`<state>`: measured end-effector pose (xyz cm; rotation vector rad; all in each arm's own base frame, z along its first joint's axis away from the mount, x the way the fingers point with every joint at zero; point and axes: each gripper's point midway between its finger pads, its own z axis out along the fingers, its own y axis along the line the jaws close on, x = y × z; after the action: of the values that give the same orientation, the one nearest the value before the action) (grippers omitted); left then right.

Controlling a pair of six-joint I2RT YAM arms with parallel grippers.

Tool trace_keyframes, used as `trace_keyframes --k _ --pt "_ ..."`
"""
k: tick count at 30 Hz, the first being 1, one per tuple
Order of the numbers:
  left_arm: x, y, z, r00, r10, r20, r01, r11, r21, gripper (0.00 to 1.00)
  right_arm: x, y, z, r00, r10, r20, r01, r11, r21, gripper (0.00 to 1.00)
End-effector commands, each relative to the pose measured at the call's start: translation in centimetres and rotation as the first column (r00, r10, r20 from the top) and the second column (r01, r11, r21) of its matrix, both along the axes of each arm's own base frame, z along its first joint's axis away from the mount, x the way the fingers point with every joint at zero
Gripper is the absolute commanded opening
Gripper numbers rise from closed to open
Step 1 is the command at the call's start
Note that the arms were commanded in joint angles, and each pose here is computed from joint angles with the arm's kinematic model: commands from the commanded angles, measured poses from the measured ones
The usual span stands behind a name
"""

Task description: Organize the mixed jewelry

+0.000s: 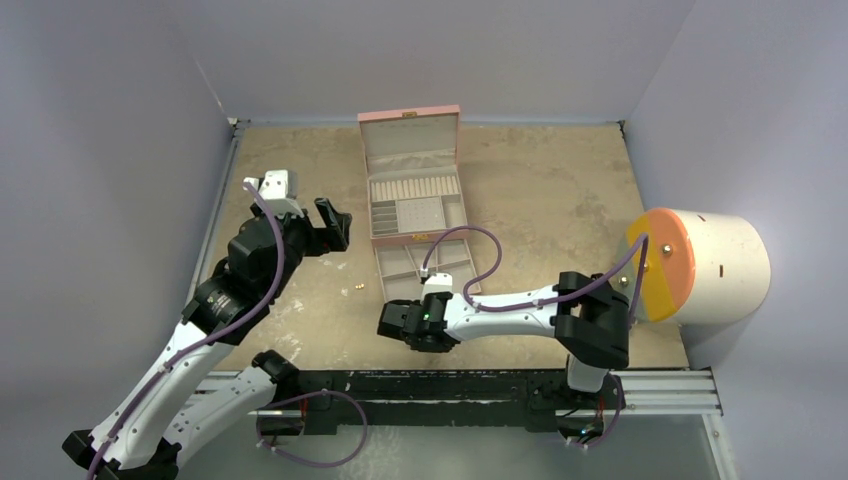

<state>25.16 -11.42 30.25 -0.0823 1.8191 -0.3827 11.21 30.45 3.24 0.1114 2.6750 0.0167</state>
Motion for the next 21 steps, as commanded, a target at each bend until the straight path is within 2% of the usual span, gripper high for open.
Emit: trace_keyframes --k 1,16,21 --pt "0.2 -0.4 2.0 0.998 -0.013 0.062 0.015 0.999 -0.035 0.89 -0.1 -0.7 -0.5 1.000 -0.028 0.008 0.029 0.999 -0.023 0.37" --pt "0.4 -0.4 1.7 0.999 -0.005 0.050 0.006 1.000 -0.027 0.89 -0.4 -0.6 -1.5 1.000 -0.007 -0.014 0.006 1.000 -0.029 0.26" --pt "0.4 -0.4 1.6 0.999 -0.004 0.049 0.005 1.000 -0.026 0.89 -0.4 -0.8 -1.4 1.000 -0.016 -0.007 0.015 0.999 -0.028 0.16"
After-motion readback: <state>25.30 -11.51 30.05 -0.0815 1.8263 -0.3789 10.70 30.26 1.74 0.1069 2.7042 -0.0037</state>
